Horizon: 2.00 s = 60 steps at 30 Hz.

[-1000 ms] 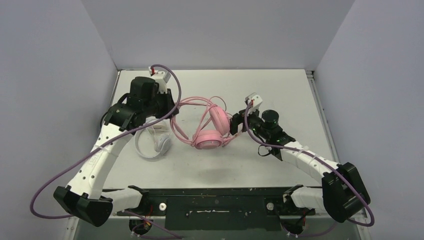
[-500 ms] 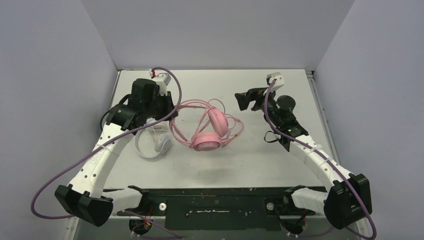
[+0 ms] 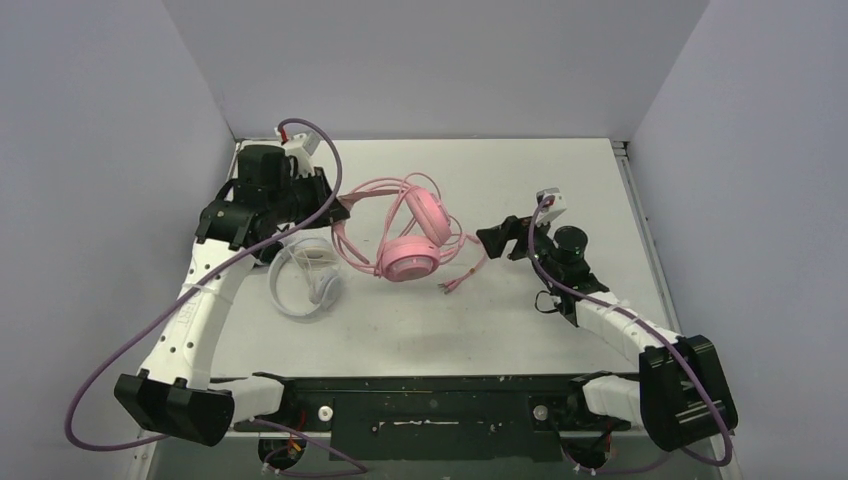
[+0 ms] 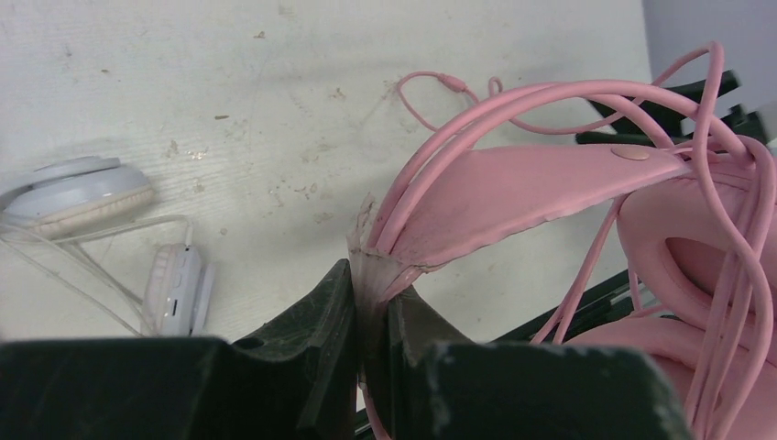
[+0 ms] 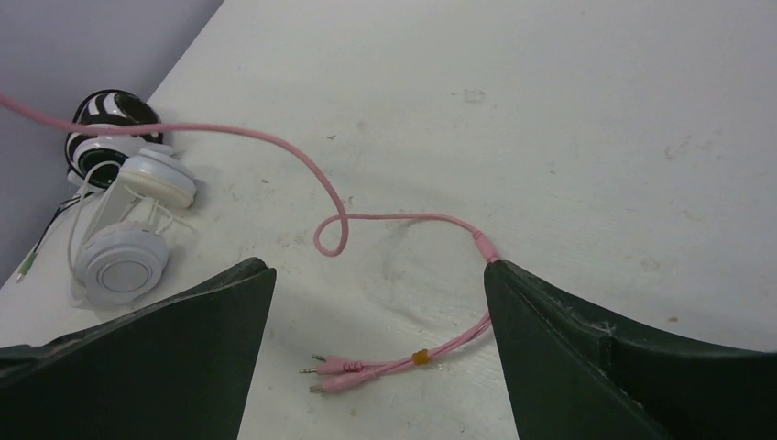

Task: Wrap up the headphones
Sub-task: Place the headphones at the center of the board.

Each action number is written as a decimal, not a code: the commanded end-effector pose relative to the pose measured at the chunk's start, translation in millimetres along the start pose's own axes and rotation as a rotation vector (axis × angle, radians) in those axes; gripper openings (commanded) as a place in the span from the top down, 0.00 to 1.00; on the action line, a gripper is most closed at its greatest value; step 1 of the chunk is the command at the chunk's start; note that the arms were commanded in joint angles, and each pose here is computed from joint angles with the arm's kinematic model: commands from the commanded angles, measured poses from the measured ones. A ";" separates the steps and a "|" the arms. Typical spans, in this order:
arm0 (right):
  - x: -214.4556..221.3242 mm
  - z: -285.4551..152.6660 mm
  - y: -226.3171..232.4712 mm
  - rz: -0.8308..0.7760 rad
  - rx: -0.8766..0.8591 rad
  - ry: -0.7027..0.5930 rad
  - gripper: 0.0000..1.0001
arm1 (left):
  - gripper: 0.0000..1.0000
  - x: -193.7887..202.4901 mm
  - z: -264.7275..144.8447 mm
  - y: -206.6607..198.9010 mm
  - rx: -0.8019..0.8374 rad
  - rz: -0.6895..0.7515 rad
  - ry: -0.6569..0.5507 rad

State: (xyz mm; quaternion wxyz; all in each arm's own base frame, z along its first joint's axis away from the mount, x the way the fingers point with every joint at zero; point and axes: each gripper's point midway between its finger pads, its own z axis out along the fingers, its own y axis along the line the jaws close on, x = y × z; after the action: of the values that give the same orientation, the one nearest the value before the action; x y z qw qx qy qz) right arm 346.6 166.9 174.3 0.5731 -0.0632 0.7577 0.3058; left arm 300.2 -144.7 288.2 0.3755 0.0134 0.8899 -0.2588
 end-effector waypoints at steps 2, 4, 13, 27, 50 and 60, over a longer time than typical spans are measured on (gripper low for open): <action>-24.6 1.9 28.9 -0.026 -0.179 -0.154 0.16 | 1.00 -55.8 -32.2 -53.2 0.220 -0.056 -0.163; -19.8 4.0 33.0 -0.038 -0.218 -0.150 0.17 | 1.00 -59.9 -35.8 -57.2 0.239 -0.071 -0.177; -13.3 34.2 48.3 -0.082 -0.328 -0.162 0.08 | 1.00 -75.6 -53.3 -72.2 0.283 -0.097 -0.203; 1.3 118.1 72.1 -0.082 -0.360 -0.178 0.08 | 1.00 -98.0 -72.4 -90.2 0.332 -0.109 -0.242; 59.8 86.7 208.0 0.001 -0.678 -0.116 0.95 | 1.00 -179.5 -58.1 -71.1 0.192 -0.251 -0.464; 79.2 -7.2 293.0 -0.056 -0.871 0.022 0.95 | 1.00 -202.2 -37.1 -18.0 -0.029 -0.310 -0.623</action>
State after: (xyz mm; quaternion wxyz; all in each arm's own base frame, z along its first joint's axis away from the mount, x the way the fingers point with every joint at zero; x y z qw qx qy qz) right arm 220.4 414.0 193.7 0.5013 -0.2853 0.5898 0.5652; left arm 395.4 -128.3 409.4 0.5012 -0.1630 0.7979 -0.2924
